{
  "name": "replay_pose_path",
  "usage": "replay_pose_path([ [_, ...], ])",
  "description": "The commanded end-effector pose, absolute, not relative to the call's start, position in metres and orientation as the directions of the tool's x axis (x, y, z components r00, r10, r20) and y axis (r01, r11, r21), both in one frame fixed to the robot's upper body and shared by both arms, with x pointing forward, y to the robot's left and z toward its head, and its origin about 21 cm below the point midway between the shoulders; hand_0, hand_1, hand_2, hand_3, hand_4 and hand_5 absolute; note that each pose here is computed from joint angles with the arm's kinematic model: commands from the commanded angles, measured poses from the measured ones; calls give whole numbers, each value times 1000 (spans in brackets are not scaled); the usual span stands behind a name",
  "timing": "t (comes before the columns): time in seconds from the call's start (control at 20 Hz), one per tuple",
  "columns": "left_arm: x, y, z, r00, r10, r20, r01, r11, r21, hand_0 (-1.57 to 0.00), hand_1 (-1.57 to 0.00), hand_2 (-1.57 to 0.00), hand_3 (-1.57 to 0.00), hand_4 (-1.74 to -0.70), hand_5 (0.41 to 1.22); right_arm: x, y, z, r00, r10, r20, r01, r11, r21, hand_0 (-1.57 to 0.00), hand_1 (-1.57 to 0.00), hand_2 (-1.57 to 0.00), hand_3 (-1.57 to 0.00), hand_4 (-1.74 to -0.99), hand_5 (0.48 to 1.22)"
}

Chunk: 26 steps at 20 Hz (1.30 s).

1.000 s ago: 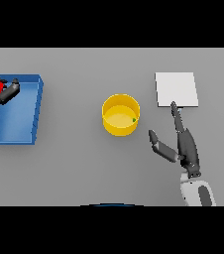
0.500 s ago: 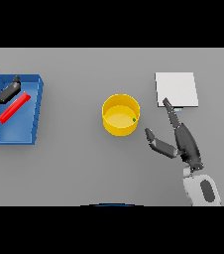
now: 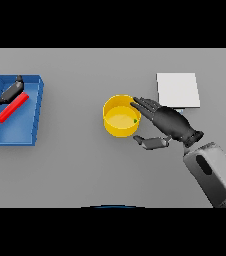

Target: Pick up the red beaker and tilt it to pour out 1 green nut into yellow bowl. Pick up the yellow bowl and place it on the metallic measuring scale.

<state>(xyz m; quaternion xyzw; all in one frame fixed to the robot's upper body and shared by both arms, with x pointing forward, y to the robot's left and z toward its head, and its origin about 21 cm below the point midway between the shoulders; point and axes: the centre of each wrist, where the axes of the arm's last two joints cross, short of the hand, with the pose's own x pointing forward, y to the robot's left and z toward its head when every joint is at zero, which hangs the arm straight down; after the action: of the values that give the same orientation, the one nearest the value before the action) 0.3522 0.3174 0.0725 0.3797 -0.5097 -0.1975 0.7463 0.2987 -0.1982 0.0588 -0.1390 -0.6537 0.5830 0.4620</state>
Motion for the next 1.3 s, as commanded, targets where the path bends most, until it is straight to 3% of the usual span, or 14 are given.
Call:
replay_pose_path([
  [0.0, 351, 320, 74, 406, -687, 602, -90, 626, 775, -5, -4, -4, -4, -738, 693, 304, -196, 65, -576, 722, 384, -351, 206, -913, 1, 1, 1, 1, -1217, 676],
  [0.2, 350, 323, 75, 416, -686, 596, -89, 622, 778, -1, -1, -1, -1, -744, 702, 325, -179, 71, -670, 714, 205, -333, -42, -942, 1, 1, 1, 1, -1223, 703],
  [0.3, 349, 323, 75, 407, -688, 601, -90, 625, 776, 0, 0, 0, 0, -745, 704, 331, -171, 71, -709, 686, 161, -333, -124, -935, 1, 1, 1, 1, -1215, 711],
  [0.7, 348, 325, 75, 403, -692, 599, -91, 621, 779, 1, 1, 1, 1, -739, 699, 343, -134, 61, -757, 642, 119, -382, -286, -879, 1, 1, 1, 1, -1245, 730],
  [0.8, 345, 328, 74, 402, -690, 602, -95, 623, 777, 1, 1, 1, 1, -743, 699, 349, -134, 62, -756, 648, 85, -376, -325, -868, 1, 1, 1, 1, -1255, 733],
  [0.9, 346, 330, 77, 404, -686, 605, -102, 624, 775, 1, 1, 1, 1, -744, 697, 353, -123, 59, -758, 648, 69, -367, -337, -867, 1, 1, 1, 1, -1258, 734],
  [1.25, 347, 335, 79, 416, -686, 598, -100, 619, 779, 1, 1, 1, 1, -744, 697, 362, -119, 56, -752, 655, 79, -426, -390, -816, 1, 1, -3, -28, -1282, 749],
])
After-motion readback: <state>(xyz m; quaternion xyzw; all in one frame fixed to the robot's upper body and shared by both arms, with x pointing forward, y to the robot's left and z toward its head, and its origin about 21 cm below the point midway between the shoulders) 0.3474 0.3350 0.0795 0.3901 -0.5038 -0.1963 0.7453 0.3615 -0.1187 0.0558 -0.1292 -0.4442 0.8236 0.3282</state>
